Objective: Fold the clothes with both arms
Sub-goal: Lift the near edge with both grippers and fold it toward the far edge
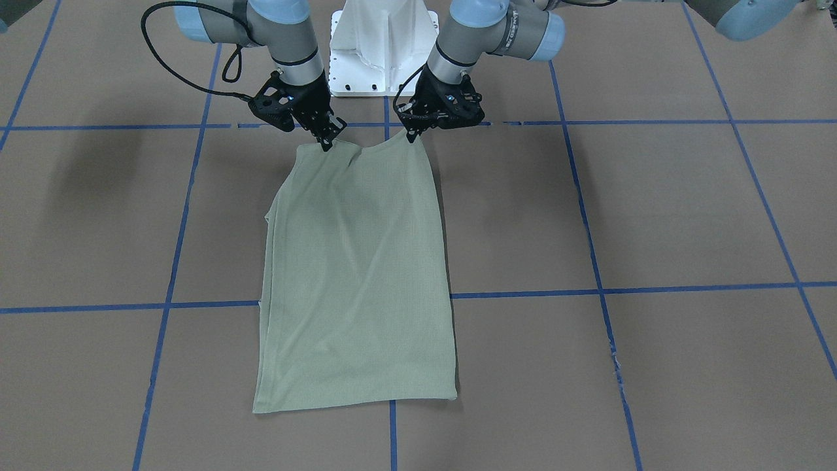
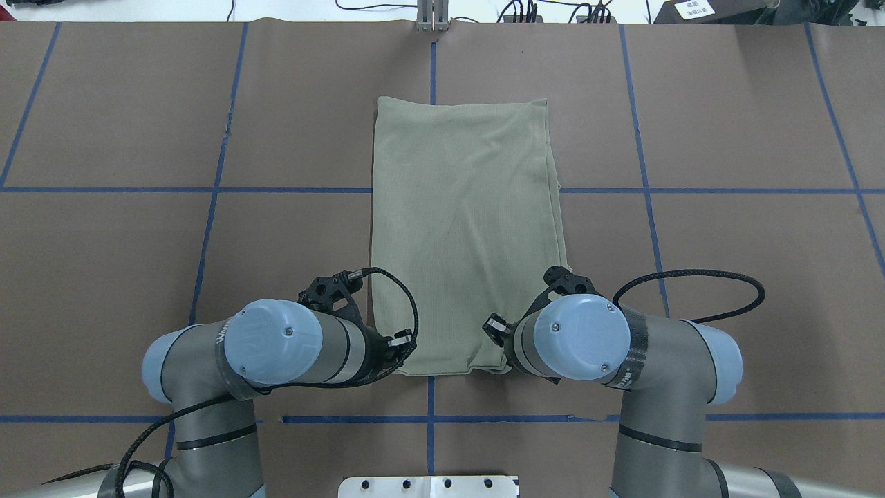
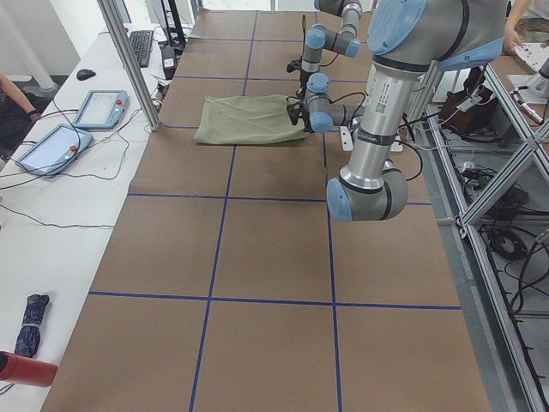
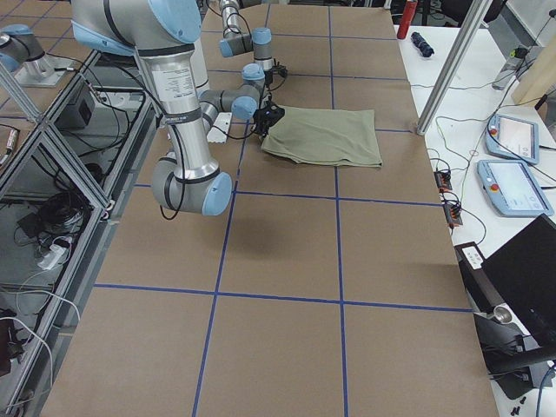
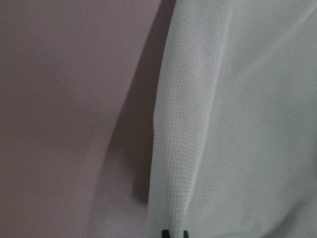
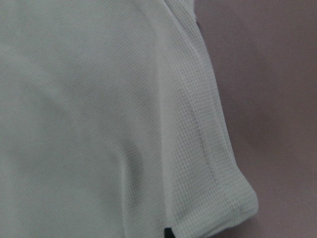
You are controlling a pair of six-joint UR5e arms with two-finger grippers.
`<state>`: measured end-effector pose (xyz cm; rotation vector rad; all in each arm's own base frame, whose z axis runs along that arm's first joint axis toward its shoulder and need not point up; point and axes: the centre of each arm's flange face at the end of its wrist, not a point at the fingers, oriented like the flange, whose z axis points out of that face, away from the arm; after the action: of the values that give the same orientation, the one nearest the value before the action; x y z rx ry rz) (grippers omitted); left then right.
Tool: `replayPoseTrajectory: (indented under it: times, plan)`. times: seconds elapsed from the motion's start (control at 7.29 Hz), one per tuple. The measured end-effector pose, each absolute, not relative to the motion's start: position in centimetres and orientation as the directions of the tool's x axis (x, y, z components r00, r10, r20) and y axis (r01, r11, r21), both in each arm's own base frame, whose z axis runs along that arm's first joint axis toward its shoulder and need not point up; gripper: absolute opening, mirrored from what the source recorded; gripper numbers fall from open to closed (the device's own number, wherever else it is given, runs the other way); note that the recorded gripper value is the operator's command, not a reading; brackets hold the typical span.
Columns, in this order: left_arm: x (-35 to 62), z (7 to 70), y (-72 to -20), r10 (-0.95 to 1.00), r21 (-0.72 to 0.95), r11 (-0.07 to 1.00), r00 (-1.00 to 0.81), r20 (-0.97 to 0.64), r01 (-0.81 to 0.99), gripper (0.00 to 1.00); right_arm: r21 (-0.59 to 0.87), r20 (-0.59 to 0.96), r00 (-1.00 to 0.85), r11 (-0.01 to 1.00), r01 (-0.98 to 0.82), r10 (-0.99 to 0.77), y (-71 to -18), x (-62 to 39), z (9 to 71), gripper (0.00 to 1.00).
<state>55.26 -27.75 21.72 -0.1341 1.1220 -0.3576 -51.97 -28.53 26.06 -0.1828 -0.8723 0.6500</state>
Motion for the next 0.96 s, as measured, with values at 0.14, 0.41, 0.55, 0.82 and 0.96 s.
replayPoseTrajectory:
  times: [0.14, 0.41, 0.55, 0.82, 0.96]
  plan:
    - [54.2, 20.2, -26.0, -0.338, -0.283, 0.940, 0.393, -0.855, 0.192, 0.00, -0.416, 0.666, 0.451, 0.798, -0.436, 0.594, -28.2, -50.9, 25.0, 0.00]
    - [51.5, 17.7, -22.0, -0.317, -0.282, 0.949, 0.422, -0.850, 0.144, 0.00, -0.449, 0.693, 0.432, 0.814, -0.368, 0.577, -26.3, -48.7, 22.5, 0.00]
    - [49.1, 17.1, -20.5, -0.310, -0.282, 0.951, 0.435, -0.846, 0.130, 0.00, -0.467, 0.703, 0.431, 0.824, -0.320, 0.566, -24.8, -47.6, 21.5, 0.00]
    - [45.3, 16.7, -19.4, -0.308, -0.282, 0.951, 0.461, -0.832, 0.126, 0.00, -0.499, 0.713, 0.431, 0.831, -0.243, 0.554, -23.2, -45.5, 20.1, 0.00]
    - [45.3, 16.7, -19.4, -0.309, -0.281, 0.951, 0.471, -0.826, 0.130, 0.00, -0.502, 0.714, 0.425, 0.830, -0.244, 0.556, -23.6, -45.3, 19.9, 0.00]
